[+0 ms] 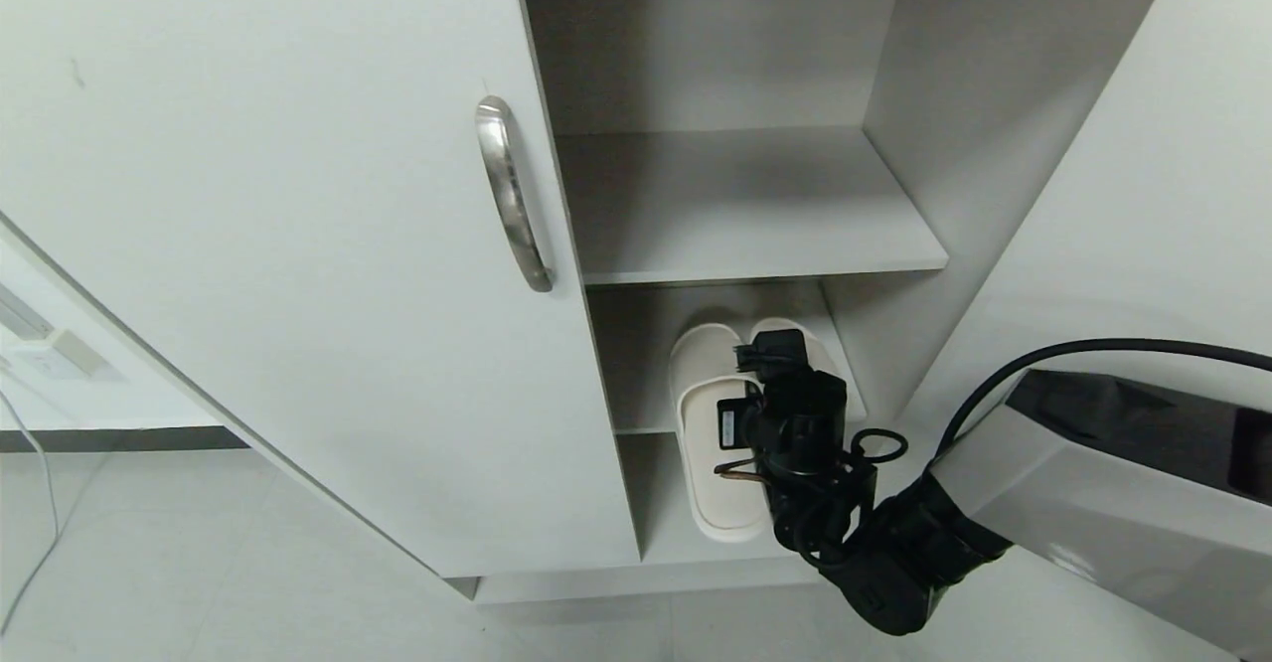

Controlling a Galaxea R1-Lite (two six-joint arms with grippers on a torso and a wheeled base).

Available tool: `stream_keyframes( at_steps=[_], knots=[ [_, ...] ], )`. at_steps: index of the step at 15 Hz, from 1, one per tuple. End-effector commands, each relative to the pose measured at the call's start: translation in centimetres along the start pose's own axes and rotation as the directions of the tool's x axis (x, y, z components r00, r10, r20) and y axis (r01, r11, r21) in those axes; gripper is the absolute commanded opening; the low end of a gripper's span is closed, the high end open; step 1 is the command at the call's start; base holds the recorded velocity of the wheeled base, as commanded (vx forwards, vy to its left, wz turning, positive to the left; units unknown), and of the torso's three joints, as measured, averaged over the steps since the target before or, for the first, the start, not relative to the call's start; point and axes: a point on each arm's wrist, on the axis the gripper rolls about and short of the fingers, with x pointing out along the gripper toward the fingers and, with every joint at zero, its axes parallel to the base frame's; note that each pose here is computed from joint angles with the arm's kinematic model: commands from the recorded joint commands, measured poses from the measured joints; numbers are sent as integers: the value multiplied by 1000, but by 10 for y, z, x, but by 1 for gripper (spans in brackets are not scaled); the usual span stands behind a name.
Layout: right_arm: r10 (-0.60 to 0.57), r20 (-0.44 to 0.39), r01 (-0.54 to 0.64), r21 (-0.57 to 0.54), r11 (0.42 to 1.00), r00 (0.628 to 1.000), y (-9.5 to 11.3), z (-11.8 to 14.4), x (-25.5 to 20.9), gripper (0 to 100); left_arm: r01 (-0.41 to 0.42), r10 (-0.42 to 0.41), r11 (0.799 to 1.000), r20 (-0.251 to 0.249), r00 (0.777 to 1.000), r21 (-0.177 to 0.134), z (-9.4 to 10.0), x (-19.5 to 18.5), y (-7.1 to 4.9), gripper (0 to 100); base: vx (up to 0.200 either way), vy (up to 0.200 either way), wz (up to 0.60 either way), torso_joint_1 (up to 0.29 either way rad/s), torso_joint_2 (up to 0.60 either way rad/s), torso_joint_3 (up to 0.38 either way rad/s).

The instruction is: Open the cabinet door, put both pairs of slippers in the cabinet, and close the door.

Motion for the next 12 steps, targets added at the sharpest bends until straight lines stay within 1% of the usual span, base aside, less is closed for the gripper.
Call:
stream_keyframes(
  at_steps=[1,6,8,12],
  knots=[
    [-9,-3,9,-4,1000,1000,2,-8,12,0,0,0,1000,-2,1000,0,0,0,0,0,0,0,0,0,0,0],
    [-52,1,52,-2,999,999,7,-1,54,0,0,0,1000,-2,1000,0,0,0,0,0,0,0,0,0,0,0],
    [-68,10,68,6,998,998,8,6,70,0,0,0,1000,-1,1000,0,0,0,0,0,0,0,0,0,0,0],
    [-70,25,69,20,997,997,6,18,86,0,0,0,1000,-2,1000,0,0,0,0,0,0,0,0,0,0,0]
  ],
)
